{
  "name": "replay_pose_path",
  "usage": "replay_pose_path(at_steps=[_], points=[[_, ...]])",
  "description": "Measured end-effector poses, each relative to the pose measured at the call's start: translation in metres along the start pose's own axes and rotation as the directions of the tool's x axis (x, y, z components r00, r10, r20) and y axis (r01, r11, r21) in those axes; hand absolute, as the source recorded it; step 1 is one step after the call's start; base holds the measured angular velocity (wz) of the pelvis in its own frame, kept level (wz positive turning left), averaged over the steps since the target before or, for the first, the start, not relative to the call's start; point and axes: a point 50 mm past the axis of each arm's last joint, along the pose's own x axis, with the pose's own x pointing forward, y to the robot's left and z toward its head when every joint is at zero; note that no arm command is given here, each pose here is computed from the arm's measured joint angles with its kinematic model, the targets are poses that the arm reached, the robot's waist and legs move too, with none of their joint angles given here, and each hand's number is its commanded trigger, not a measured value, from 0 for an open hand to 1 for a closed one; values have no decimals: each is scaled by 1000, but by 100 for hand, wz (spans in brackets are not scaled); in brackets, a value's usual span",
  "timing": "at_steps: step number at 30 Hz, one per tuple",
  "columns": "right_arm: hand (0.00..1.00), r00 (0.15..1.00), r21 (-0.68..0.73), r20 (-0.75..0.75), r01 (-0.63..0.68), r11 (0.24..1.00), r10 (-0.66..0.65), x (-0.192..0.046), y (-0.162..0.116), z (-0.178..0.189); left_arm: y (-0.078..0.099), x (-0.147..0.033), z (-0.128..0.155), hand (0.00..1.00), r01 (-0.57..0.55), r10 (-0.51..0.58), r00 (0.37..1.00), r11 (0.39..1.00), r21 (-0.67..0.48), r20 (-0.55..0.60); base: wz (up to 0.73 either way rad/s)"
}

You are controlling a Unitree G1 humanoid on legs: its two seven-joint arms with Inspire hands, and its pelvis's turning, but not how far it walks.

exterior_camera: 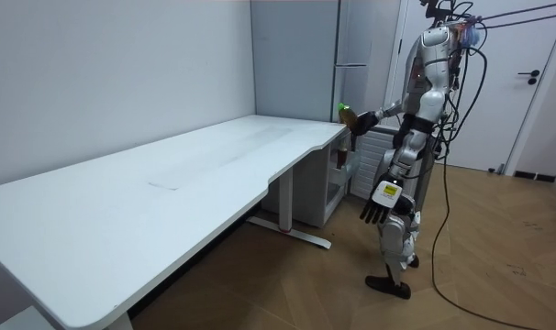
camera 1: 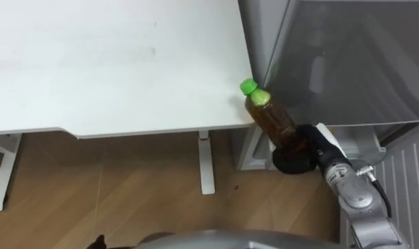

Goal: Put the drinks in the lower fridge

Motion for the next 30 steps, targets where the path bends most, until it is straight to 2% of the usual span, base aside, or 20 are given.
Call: replay_pose_path(at_steps=[10,16,19,25,30], points=[[100,977,15,105,184,983,-185,-2,-9,11,1,0,2,0,3,-3,999,1000,-20,34,0],[100,934,165,105,323,932,-342,-8,-19,9,1,0,1,0,-1,2,999,1000,-30,38,-5],[100,896,227,70,414,882,-438,-10,-29,6,2,0,1,0,-2,4,999,999,-36,39,-9],[100,801,400,-69,568,719,-595,-17,-43,-4,2,0,1,0,-3,5,999,1000,-30,37,-4],[100,692,492,-295,701,516,-659,-25,-50,-31,4,-1,-3,0,-10,11,999,999,-32,30,0]])
